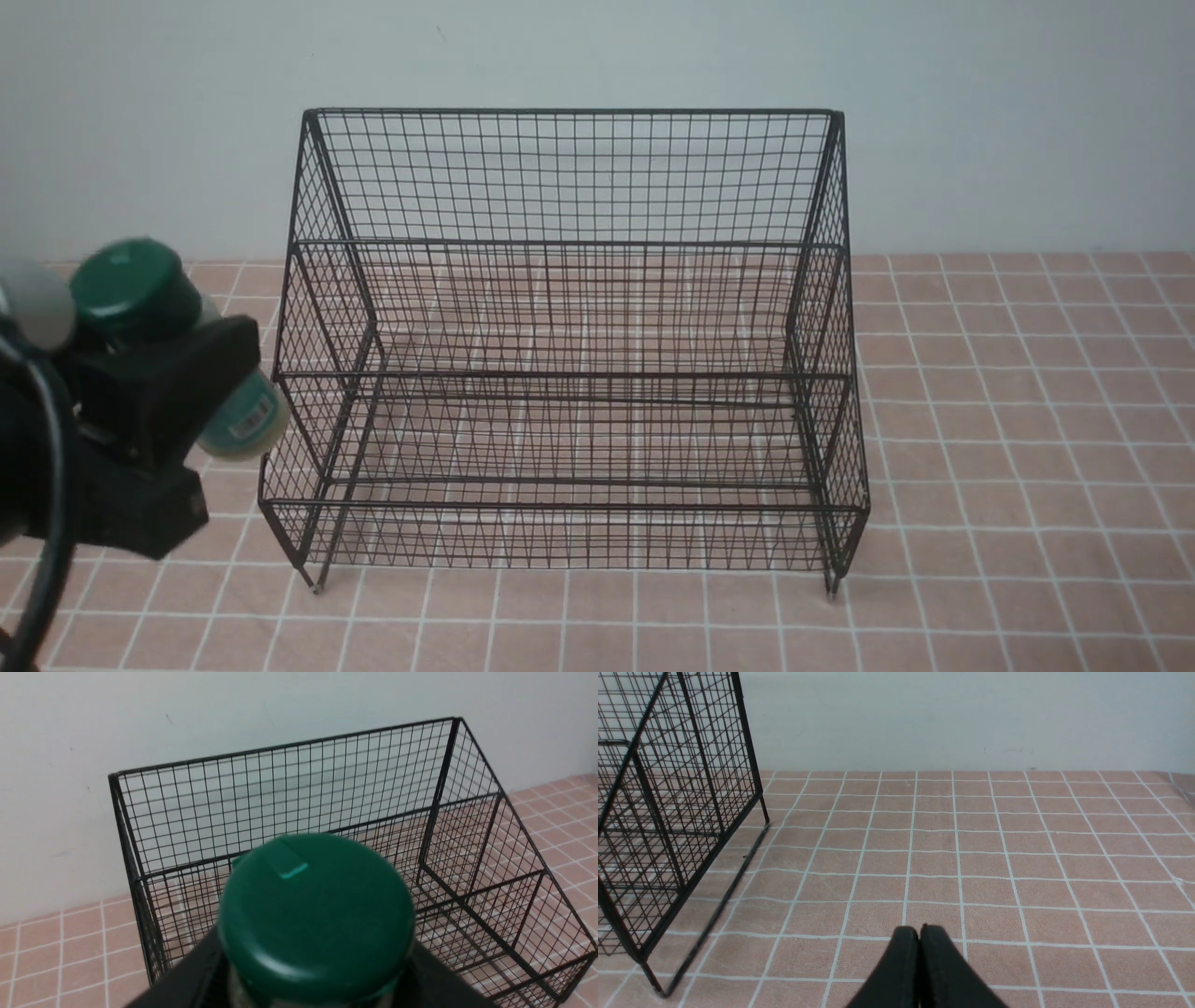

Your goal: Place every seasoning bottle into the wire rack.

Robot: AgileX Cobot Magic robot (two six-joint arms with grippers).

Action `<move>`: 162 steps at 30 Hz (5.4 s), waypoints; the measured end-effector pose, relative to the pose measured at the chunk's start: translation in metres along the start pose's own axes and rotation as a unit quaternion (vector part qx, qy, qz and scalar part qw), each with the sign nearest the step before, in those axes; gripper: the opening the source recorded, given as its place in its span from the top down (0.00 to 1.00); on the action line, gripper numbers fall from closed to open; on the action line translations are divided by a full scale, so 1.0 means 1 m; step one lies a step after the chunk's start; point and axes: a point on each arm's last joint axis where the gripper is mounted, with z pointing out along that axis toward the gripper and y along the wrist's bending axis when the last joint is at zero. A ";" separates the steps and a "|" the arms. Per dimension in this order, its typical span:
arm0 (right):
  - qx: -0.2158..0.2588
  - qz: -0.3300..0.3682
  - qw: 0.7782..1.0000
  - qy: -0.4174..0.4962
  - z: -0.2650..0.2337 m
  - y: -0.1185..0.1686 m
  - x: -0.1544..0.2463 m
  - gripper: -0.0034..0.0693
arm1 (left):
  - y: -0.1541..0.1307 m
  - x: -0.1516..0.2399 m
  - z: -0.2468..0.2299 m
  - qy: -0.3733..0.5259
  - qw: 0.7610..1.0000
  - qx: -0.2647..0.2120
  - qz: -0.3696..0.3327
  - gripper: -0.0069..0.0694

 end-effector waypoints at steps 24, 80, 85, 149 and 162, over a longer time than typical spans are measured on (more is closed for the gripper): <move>0.000 0.000 1.000 0.000 0.000 0.000 0.000 0.97 | -0.015 0.058 0.140 0.100 0.994 0.044 0.015 0.48; 0.000 0.000 1.000 0.000 0.000 0.000 0.000 0.97 | -0.014 0.111 0.178 0.215 0.976 0.035 0.014 0.29; 0.000 0.000 1.000 0.000 0.000 0.000 0.000 0.97 | -0.014 0.102 0.173 0.203 0.978 0.034 0.014 0.29; 0.000 0.000 1.000 0.000 0.000 0.000 0.000 0.97 | 0.014 0.121 -0.072 -0.048 0.992 -0.117 0.000 0.92; 0.000 0.000 1.000 0.000 0.000 0.000 0.000 0.97 | 0.028 0.187 -0.047 0.039 0.983 -0.177 -0.010 0.92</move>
